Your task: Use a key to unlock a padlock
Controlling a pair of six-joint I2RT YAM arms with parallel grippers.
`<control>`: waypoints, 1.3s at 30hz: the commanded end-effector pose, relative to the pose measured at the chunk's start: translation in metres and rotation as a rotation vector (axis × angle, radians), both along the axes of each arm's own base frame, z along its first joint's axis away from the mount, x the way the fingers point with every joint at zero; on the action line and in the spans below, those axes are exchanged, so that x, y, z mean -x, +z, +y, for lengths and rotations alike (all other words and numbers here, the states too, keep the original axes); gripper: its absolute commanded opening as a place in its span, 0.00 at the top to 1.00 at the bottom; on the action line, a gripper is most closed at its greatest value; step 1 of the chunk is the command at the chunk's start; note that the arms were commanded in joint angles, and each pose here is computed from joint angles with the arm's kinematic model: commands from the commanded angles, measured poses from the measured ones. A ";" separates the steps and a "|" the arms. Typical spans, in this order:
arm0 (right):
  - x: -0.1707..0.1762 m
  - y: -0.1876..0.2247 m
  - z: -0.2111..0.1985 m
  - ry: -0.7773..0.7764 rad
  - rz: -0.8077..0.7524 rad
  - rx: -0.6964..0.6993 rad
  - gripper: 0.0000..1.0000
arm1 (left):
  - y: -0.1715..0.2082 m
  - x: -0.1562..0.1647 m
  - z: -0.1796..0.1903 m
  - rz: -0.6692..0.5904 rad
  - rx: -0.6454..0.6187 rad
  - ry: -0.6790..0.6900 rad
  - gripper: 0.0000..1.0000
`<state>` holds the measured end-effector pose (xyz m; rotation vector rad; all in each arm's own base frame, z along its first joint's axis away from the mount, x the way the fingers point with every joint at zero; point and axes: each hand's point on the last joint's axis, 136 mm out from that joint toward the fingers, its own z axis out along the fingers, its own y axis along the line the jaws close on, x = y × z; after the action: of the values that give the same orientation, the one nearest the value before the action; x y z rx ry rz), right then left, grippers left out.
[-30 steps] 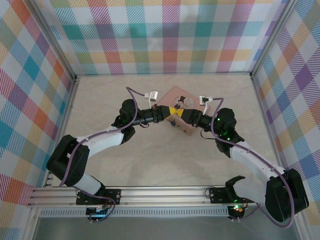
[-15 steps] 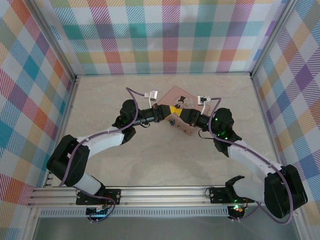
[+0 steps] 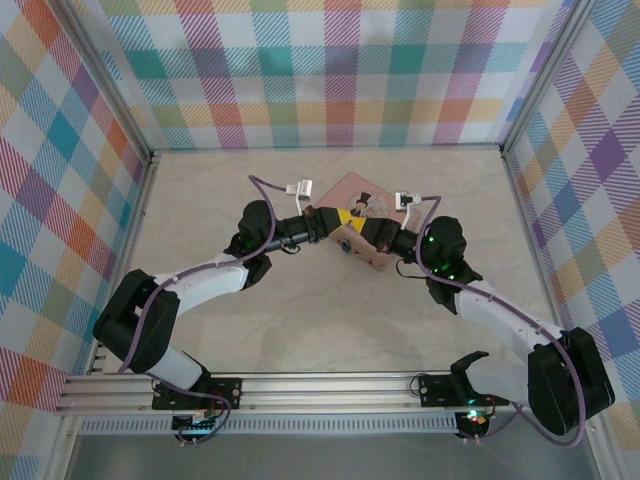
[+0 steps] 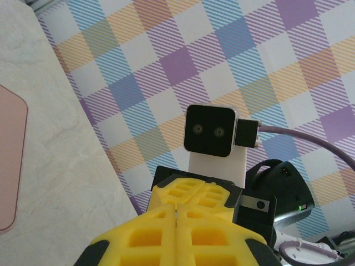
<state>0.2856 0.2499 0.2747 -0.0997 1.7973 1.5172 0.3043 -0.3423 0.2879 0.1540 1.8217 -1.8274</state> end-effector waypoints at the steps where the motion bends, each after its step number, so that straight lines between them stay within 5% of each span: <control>1: 0.002 0.003 0.001 0.003 -0.030 -0.009 1.00 | 0.008 0.006 -0.001 -0.024 0.026 -0.007 1.00; 4: 0.002 0.004 0.001 0.003 -0.039 0.000 1.00 | 0.004 0.007 -0.001 -0.019 0.013 -0.010 1.00; 11: -0.017 -0.007 -0.028 -0.093 0.017 0.112 1.00 | -0.025 -0.003 0.010 0.024 -0.100 0.053 0.64; 16: -0.046 -0.016 -0.061 -0.218 0.031 0.306 1.00 | -0.075 -0.010 0.019 0.077 -0.276 0.104 0.31; 17: -0.054 -0.019 -0.068 -0.252 0.037 0.354 1.00 | -0.086 -0.012 0.021 0.085 -0.299 0.116 0.05; 18: -0.062 -0.022 -0.074 -0.278 0.042 0.398 1.00 | -0.096 -0.013 0.022 0.089 -0.318 0.124 0.00; 22: -0.097 -0.037 -0.094 -0.374 0.076 0.526 1.00 | -0.134 -0.017 0.023 0.079 -0.410 0.127 0.00; 30: -0.172 -0.079 -0.111 -0.440 0.201 0.708 1.00 | -0.174 -0.031 0.020 -0.167 -0.566 0.117 0.00; 39: -0.251 -0.128 -0.093 -0.384 0.303 0.783 1.00 | -0.204 -0.048 0.002 -0.207 -0.576 0.074 0.00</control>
<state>0.5254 0.1547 0.1583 0.1262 2.3395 0.5417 0.3404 -0.3307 0.0727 0.3831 2.2160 -1.1524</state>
